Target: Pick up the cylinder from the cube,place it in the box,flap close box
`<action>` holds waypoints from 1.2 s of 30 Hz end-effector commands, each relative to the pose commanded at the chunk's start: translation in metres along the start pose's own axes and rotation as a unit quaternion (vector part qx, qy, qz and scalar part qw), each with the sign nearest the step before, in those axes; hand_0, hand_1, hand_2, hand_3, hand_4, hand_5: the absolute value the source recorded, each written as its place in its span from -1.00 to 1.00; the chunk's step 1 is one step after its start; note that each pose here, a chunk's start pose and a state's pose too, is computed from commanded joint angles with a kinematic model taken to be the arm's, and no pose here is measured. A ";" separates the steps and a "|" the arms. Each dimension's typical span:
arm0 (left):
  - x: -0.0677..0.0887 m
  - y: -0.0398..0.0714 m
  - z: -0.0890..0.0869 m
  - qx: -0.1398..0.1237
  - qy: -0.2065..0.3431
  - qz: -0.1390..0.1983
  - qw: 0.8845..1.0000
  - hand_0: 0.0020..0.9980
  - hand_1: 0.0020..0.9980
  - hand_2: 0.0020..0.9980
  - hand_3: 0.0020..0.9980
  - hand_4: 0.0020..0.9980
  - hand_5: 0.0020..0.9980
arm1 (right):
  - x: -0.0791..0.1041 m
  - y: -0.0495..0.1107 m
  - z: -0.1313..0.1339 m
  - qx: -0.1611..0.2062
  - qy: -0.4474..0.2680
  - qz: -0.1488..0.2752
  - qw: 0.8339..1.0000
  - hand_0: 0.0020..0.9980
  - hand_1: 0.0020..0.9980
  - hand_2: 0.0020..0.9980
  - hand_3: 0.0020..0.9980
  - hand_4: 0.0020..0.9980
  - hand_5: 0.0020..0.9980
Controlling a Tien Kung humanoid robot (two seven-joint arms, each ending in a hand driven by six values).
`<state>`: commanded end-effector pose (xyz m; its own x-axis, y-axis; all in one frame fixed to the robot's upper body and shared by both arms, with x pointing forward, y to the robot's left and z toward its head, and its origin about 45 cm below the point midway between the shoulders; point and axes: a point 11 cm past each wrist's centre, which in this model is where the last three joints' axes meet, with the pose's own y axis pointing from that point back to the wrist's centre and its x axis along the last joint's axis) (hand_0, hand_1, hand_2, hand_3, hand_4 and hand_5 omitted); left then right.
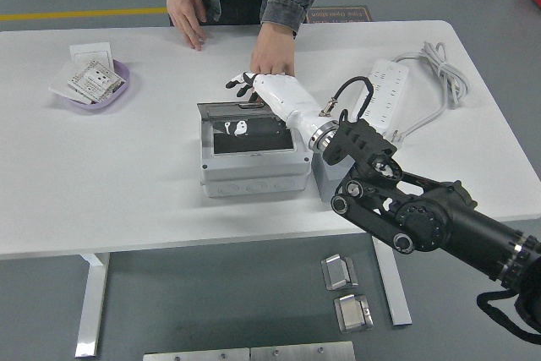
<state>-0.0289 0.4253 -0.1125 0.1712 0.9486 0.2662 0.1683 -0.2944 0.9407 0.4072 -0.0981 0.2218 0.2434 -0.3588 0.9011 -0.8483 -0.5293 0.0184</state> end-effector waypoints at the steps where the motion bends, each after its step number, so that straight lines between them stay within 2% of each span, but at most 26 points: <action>1: 0.000 0.000 0.000 0.000 0.000 0.000 1.000 0.38 0.37 0.22 0.43 0.42 -0.10 | -0.001 0.001 -0.004 0.006 0.003 -0.002 1.000 -0.23 0.04 0.34 0.52 0.89 0.44; 6: -0.001 0.000 -0.001 0.001 0.000 -0.001 1.000 0.38 0.37 0.22 0.43 0.42 -0.10 | -0.002 0.006 -0.012 0.019 0.009 -0.004 1.000 -0.27 0.01 0.34 0.52 0.89 0.44; 14: -0.002 0.000 -0.001 0.001 0.001 -0.002 1.000 0.38 0.37 0.22 0.43 0.42 -0.11 | -0.007 0.010 -0.009 0.013 0.009 -0.011 1.000 -0.28 0.00 0.33 0.53 0.88 0.43; 22: -0.005 -0.001 -0.006 0.005 0.005 -0.004 1.000 0.38 0.37 0.22 0.42 0.42 -0.11 | 0.006 0.020 0.009 -0.010 0.004 0.016 1.000 -0.29 -0.02 0.34 0.54 0.87 0.42; 28: -0.009 -0.002 -0.014 0.011 0.010 -0.006 1.000 0.38 0.37 0.22 0.42 0.42 -0.11 | 0.025 0.036 0.020 -0.025 -0.006 0.049 0.998 -0.29 -0.02 0.34 0.53 0.87 0.41; 36: -0.010 -0.003 -0.015 0.009 0.014 -0.006 1.000 0.38 0.37 0.22 0.42 0.42 -0.11 | 0.070 0.057 0.032 -0.031 -0.030 0.128 0.991 -0.30 -0.04 0.31 0.51 0.87 0.41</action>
<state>-0.0456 0.4182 -0.1146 0.1420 0.9548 0.2610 0.1886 -0.2849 0.9398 0.3910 -0.1780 0.2725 0.0429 -0.5220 0.8519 -0.9125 -0.3676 -0.1794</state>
